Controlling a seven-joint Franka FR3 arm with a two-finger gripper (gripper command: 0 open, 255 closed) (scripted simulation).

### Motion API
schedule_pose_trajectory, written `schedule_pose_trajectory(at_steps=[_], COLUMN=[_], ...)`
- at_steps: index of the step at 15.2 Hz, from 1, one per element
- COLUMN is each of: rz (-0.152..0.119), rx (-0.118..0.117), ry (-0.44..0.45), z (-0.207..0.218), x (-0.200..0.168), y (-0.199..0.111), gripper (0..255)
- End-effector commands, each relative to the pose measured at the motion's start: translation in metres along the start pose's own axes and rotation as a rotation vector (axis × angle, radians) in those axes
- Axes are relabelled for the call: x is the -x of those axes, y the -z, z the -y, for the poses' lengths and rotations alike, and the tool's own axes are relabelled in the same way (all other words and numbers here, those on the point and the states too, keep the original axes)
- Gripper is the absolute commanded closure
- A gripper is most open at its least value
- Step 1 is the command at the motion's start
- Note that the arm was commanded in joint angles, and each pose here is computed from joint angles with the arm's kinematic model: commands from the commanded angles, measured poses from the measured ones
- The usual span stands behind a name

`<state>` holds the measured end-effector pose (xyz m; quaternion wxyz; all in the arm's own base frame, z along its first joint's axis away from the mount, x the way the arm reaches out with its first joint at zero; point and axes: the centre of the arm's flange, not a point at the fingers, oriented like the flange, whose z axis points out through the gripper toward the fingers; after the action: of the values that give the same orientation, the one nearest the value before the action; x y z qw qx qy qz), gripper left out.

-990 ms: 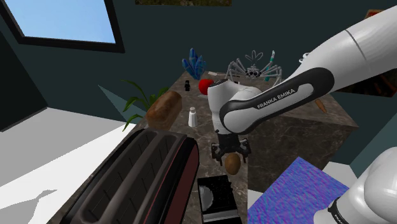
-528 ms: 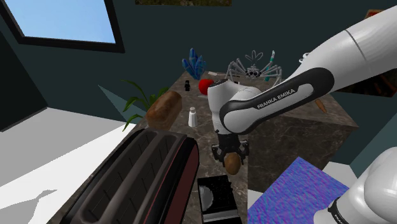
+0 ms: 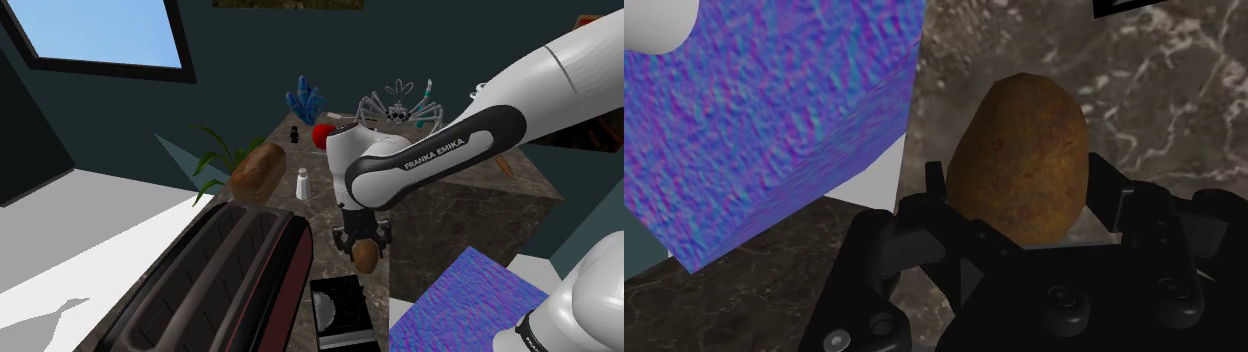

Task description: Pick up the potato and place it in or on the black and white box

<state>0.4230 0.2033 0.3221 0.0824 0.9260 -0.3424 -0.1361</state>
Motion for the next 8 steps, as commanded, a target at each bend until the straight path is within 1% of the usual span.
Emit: schedule_pose_trajectory(at_steps=[1,8], rz=[0.000,0.000], rx=[0.000,0.000], ry=[0.000,0.000], z=[-0.002,-0.011], x=[0.002,0.009], y=[0.007,0.043], gripper=[255,255])
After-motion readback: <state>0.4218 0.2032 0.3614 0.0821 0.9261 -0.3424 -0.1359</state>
